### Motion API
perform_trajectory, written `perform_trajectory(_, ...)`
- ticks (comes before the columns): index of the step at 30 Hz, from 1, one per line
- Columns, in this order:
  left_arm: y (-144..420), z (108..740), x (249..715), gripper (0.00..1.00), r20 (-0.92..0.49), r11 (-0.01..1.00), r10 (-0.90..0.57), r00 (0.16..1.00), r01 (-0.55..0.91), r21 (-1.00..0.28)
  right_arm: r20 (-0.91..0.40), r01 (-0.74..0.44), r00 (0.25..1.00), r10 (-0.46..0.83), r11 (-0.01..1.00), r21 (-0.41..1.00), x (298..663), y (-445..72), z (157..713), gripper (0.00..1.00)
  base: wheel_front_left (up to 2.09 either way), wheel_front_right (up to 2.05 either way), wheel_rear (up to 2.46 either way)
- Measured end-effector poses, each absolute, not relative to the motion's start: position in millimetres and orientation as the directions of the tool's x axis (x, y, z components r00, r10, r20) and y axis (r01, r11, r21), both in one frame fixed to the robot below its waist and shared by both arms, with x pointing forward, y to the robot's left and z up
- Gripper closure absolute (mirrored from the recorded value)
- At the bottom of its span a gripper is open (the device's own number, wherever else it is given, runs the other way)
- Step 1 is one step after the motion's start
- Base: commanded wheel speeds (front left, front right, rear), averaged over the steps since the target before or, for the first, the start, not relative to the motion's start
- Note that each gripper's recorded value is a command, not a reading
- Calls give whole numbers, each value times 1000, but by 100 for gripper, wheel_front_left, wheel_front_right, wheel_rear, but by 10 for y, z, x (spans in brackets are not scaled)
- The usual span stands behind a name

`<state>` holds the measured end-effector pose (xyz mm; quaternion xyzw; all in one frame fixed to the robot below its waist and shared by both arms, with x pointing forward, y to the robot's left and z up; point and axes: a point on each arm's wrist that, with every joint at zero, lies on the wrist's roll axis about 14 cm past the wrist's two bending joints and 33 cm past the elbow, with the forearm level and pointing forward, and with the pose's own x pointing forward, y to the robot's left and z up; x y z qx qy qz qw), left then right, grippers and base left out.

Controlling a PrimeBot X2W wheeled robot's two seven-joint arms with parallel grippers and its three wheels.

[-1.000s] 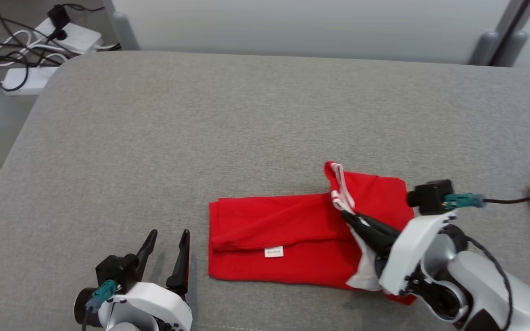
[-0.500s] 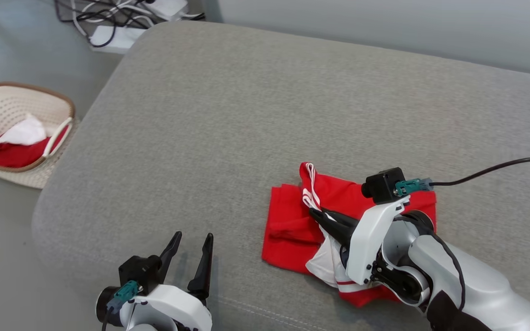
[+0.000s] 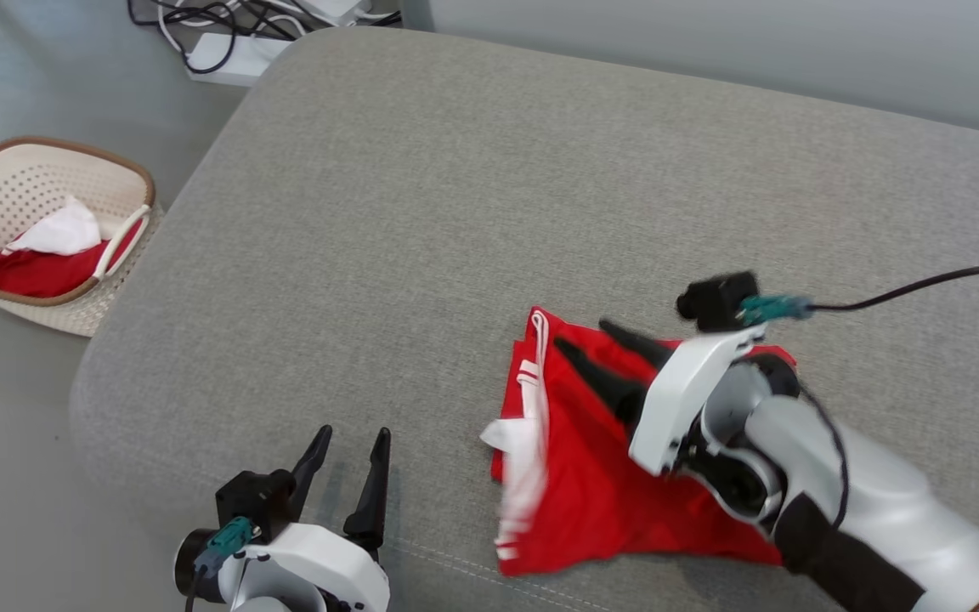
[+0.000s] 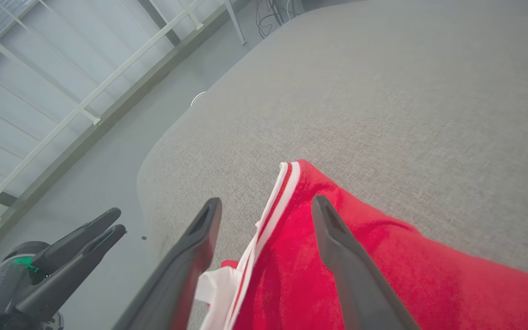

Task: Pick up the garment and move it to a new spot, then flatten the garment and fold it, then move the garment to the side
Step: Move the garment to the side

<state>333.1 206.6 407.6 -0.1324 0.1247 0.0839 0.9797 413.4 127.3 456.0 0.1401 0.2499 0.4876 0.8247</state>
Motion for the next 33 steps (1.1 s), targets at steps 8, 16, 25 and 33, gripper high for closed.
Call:
perform_trajectory(8, 1986, 4145, 3474, 0, -237, 961, 98, 967, -154, -229, -96, -577, 712, 695, 659, 483, 4939, 320, 5058, 0, 0, 0, 0)
perform_trajectory(16, 1821, 4197, 3630, 0, -214, 972, 39, 976, -87, -217, -308, -327, 759, 574, 744, 582, 4307, -414, 4151, 0, 0, 0, 0)
perform_trajectory(25, 1868, 4161, 3607, 0, -224, 973, 49, 973, -97, -210, -325, -333, 699, 637, 692, 641, 4097, -118, 4029, 0, 0, 0, 0)
perform_trajectory(33, 1963, 4162, 3537, 0, -227, 971, 79, 971, -126, -204, -359, -334, 665, 655, 691, 641, 4060, 10, 3912, 0, 0, 0, 0)
